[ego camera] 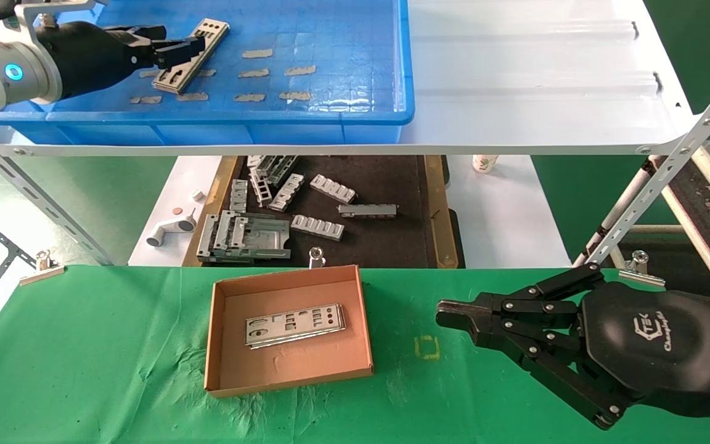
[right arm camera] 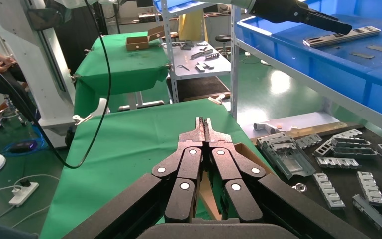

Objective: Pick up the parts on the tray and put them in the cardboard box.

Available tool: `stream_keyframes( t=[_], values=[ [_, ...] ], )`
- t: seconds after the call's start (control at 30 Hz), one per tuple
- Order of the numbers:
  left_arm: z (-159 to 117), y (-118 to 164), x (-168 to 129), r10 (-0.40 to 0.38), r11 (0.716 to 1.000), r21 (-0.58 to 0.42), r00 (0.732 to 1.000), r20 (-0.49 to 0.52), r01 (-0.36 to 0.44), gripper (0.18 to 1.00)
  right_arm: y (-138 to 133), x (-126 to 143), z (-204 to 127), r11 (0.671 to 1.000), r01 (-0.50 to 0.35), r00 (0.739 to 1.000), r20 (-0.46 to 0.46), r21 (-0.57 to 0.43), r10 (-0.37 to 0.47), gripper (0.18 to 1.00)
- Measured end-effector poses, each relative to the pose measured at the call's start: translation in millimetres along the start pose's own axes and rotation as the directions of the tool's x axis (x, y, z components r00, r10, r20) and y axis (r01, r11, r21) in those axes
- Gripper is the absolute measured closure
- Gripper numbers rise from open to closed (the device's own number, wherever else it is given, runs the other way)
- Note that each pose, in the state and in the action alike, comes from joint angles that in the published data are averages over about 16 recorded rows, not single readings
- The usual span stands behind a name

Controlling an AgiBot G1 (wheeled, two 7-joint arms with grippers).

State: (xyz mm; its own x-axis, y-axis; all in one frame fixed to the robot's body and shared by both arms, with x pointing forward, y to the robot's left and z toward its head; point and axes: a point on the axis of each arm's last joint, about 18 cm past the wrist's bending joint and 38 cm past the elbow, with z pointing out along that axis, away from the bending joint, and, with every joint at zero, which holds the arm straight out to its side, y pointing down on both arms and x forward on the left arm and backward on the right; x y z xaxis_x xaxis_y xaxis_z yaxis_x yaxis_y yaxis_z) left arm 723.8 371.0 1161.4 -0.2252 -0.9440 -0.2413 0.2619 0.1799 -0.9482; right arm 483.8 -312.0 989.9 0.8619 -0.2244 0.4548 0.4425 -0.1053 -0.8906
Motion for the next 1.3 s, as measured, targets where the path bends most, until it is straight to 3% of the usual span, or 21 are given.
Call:
stream_keyframes(
  t=[0.3, 0.9, 1.17, 1.3],
  values=[
    [1.7, 2.4, 3.0, -0.012, 1.0, -0.002, 1.0, -0.006, 0.012, 0.501, 0.0, 0.0, 0.0, 1.0, 0.0, 1.0, 0.0, 0.0, 0.0, 0.988],
    [4.9, 7.8, 6.8, -0.032, 0.999, -0.013, 0.999, -0.007, 0.032, 0.325, 0.0, 0.0, 0.0, 1.0, 0.0, 1.0, 0.0, 0.0, 0.0, 0.988],
    [5.1, 8.9, 6.8, -0.036, 0.999, -0.014, 0.999, -0.006, 0.036, 0.356, 0.0, 0.0, 0.0, 1.0, 0.0, 1.0, 0.0, 0.0, 0.0, 0.988],
    [5.0, 8.6, 6.6, -0.035, 0.999, -0.013, 0.999, -0.006, 0.035, 0.41, 0.0, 0.0, 0.0, 1.0, 0.0, 1.0, 0.0, 0.0, 0.0, 0.988]
  ],
)
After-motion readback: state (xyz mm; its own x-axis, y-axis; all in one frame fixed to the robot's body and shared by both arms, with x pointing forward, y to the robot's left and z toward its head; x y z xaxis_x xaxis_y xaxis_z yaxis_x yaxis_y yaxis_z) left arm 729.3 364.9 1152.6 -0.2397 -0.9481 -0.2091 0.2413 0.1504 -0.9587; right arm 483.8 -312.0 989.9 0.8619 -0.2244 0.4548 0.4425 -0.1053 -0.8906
